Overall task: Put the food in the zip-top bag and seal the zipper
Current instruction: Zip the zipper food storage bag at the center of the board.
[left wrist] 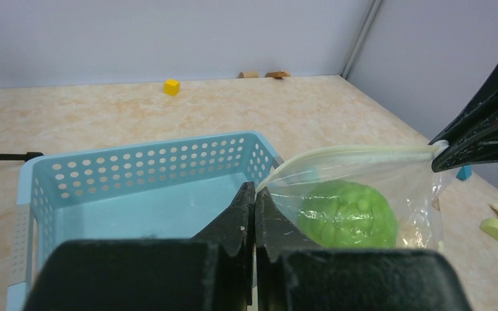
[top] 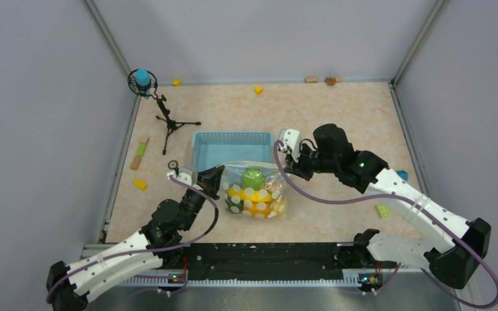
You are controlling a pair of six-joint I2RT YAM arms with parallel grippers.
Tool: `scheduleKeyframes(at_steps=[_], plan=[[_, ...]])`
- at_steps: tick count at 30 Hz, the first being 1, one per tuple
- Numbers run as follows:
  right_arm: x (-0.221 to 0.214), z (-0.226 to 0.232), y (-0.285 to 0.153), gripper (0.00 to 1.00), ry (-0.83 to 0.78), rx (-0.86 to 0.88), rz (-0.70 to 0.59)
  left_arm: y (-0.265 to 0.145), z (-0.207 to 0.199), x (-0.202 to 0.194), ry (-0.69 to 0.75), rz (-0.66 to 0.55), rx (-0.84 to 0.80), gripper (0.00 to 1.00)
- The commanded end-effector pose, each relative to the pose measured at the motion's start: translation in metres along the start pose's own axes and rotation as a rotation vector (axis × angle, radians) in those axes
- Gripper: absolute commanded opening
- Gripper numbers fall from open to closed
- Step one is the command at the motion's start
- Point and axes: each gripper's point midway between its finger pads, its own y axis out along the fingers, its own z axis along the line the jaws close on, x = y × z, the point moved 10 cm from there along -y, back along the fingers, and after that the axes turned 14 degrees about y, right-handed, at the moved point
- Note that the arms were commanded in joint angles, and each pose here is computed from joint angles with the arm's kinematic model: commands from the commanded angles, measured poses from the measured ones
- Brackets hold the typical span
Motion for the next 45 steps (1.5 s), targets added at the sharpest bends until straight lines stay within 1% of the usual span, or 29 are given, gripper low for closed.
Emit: scheduleKeyframes(at_steps=[1, 7, 11, 15, 20, 24, 29, 31, 33, 35, 37, 39, 42, 43, 45], plan=[[0.005, -0.01, -0.012, 0.0, 0.03, -0.117, 0.012, 0.0, 0.016, 0.015, -0.065, -0.092, 0.183, 0.0], [0.008, -0.015, -0.018, 0.0, 0.089, -0.238, -0.026, -0.001, 0.02, 0.015, -0.074, -0.102, 0.225, 0.0], [0.008, -0.023, -0.019, 0.0, 0.178, -0.387, -0.045, -0.001, 0.022, 0.014, -0.08, -0.102, 0.254, 0.0], [0.001, -0.026, -0.015, 0.0, 0.279, -0.484, -0.038, -0.001, 0.022, 0.013, -0.077, -0.101, 0.259, 0.0], [-0.013, -0.03, -0.012, 0.0, 0.341, -0.578, -0.027, 0.0, 0.022, 0.012, -0.072, -0.09, 0.268, 0.0], [-0.017, -0.029, -0.012, 0.0, 0.368, -0.594, -0.039, 0.001, 0.02, 0.012, -0.068, -0.091, 0.241, 0.0], [-0.016, -0.028, -0.018, 0.0, 0.38, -0.603, -0.1, 0.001, 0.019, 0.011, -0.059, -0.087, 0.228, 0.0], [-0.016, -0.026, -0.02, 0.0, 0.381, -0.583, -0.124, 0.002, 0.018, 0.012, -0.056, -0.088, 0.213, 0.0], [-0.015, -0.021, -0.02, 0.01, 0.378, -0.518, -0.146, 0.002, 0.013, 0.012, -0.048, -0.086, 0.154, 0.0], [-0.012, -0.015, -0.021, 0.12, 0.371, -0.441, -0.177, 0.002, 0.007, 0.012, -0.04, -0.092, 0.078, 0.0], [-0.01, -0.009, -0.022, 0.32, 0.376, -0.366, -0.217, 0.003, 0.003, 0.013, -0.034, -0.097, 0.024, 0.0], [-0.005, -0.003, -0.023, 0.56, 0.402, -0.304, -0.273, 0.003, 0.0, 0.013, -0.039, -0.101, -0.006, 0.0], [0.0, 0.003, -0.027, 0.91, 0.462, -0.266, -0.387, 0.004, -0.001, 0.015, -0.057, -0.103, -0.014, 0.0], [0.001, 0.003, -0.028, 0.97, 0.489, -0.268, -0.43, 0.005, -0.001, 0.015, -0.062, -0.101, -0.008, 0.0], [-0.001, 0.003, -0.029, 0.99, 0.559, -0.299, -0.495, 0.006, 0.0, 0.016, -0.074, -0.089, 0.016, 0.0]])
